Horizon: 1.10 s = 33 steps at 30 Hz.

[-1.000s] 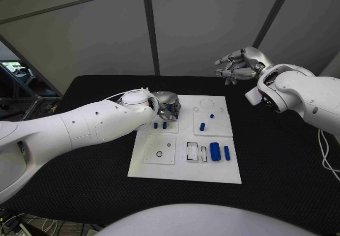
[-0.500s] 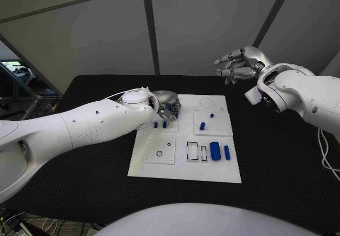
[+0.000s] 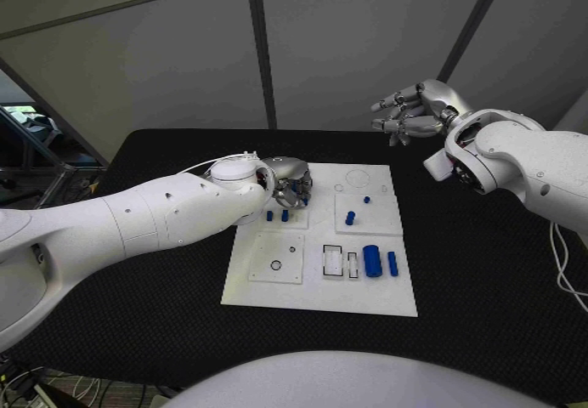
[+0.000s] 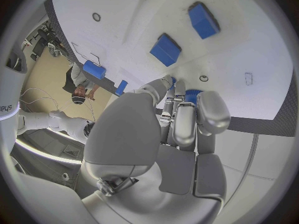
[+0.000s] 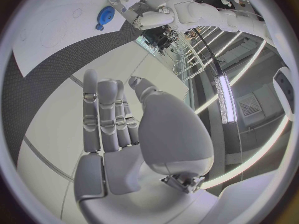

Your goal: Assemble the parts on the task board

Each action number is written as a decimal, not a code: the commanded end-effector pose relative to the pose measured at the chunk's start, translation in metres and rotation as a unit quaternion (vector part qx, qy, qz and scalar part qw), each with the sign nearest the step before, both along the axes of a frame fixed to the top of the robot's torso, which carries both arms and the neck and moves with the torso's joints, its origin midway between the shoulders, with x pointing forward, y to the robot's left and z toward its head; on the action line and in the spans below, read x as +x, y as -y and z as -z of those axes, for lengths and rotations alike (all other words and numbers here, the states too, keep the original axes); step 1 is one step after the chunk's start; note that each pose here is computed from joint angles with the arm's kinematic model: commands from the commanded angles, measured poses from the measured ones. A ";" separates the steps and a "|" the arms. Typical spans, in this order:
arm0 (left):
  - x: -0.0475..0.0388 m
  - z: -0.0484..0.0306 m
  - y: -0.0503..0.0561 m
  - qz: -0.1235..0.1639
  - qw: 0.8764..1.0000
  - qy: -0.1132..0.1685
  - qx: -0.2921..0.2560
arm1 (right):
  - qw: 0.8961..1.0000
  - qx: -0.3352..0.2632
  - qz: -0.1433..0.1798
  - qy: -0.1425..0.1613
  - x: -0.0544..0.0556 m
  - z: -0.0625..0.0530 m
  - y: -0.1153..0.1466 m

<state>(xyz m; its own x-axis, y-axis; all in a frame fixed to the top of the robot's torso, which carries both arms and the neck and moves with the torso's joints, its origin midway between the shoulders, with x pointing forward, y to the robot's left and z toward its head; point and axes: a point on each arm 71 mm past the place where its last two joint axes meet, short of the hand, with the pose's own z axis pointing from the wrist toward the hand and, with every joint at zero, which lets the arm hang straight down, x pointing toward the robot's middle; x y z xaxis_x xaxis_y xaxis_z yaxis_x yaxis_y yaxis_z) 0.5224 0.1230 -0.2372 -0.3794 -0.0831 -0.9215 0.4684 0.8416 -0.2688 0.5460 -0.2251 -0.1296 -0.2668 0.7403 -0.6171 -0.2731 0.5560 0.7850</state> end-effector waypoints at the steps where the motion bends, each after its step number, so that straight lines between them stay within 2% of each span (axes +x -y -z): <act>1: -0.0020 -0.0058 0.000 0.006 0.999 0.018 -0.031 | 1.000 0.000 -0.005 0.003 0.000 -0.002 -0.001; 9: -0.0014 -0.0204 -0.006 -0.003 0.998 0.027 -0.058 | 1.000 0.000 -0.004 0.003 -0.001 -0.002 0.001; 13: -0.0021 -0.0235 -0.013 -0.009 0.998 0.023 -0.058 | 1.000 0.000 -0.003 0.003 0.000 -0.002 0.001; 19: -0.0046 -0.0241 -0.027 -0.022 0.998 0.013 -0.053 | 1.000 -0.001 -0.002 0.003 -0.001 -0.002 0.003; 27: -0.0081 -0.0202 -0.049 -0.043 0.998 -0.006 -0.042 | 1.000 -0.001 0.000 0.003 -0.001 -0.002 0.005; 33: -0.0111 -0.0178 -0.057 -0.050 0.998 -0.014 -0.037 | 1.000 -0.002 0.001 0.003 -0.001 -0.002 0.006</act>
<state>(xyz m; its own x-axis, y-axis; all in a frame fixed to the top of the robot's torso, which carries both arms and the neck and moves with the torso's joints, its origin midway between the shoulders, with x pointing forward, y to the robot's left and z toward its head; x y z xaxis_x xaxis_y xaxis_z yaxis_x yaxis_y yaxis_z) 0.5121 0.1803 -0.2186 -0.3691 -0.1900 -0.9097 0.3910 0.8563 -0.3375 0.5456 -0.2316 -0.1296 -0.2595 0.7406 -0.6198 -0.2672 0.5616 0.7830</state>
